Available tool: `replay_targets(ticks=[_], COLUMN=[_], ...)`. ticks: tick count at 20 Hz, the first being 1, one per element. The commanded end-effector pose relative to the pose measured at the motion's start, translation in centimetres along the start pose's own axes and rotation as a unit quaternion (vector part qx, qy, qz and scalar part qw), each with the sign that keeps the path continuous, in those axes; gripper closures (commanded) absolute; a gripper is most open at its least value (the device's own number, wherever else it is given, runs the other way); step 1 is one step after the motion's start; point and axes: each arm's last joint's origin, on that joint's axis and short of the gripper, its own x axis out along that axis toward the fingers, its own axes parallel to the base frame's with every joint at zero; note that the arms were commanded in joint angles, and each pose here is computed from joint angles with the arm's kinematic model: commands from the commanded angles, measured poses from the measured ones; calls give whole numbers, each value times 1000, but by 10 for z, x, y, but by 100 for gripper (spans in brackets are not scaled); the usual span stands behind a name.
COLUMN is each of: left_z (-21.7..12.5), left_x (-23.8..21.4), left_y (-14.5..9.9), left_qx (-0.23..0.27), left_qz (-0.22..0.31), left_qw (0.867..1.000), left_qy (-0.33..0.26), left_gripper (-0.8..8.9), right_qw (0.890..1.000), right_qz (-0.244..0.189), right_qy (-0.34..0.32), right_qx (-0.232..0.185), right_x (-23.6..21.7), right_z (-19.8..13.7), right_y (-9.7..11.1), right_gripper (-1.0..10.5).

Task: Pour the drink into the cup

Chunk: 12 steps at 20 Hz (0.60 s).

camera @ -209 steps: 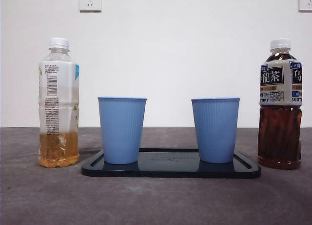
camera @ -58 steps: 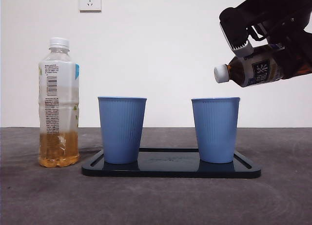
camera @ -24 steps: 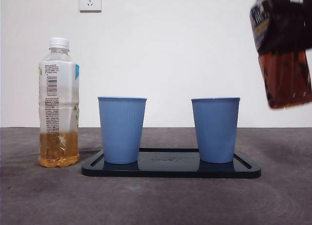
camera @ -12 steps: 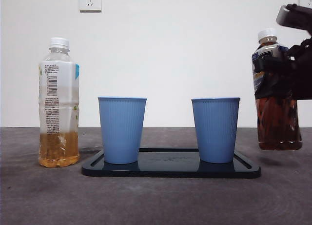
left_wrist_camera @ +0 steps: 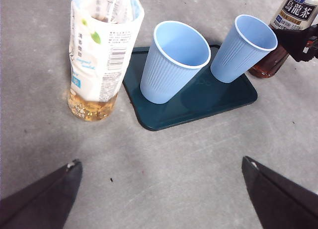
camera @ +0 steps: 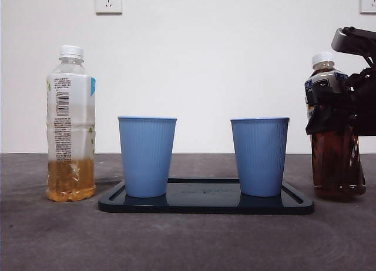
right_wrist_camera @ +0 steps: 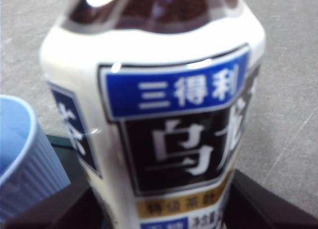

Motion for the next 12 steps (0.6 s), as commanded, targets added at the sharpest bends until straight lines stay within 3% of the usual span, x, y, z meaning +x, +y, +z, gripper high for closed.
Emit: replay_targets(ticks=[1,9,12], left_z=[5,5,9], left_x=[-3,-3,-2], left_y=[-2,-1,-1], left_qx=[11,12,20], left_qz=[-1,13,15], left_qw=[1000,1000,999], left_qy=[-8,-12,-29], left_gripper=[295,278,185], right_qw=[1000,999,998], right_qz=[3,-2,-2], right_qy=[-4,45,56], right_qx=[-5,9,14], right_x=[2,1,-4], right_z=[5,-4,-3], right_y=[1,1,1], right_gripper=[613,509,483])
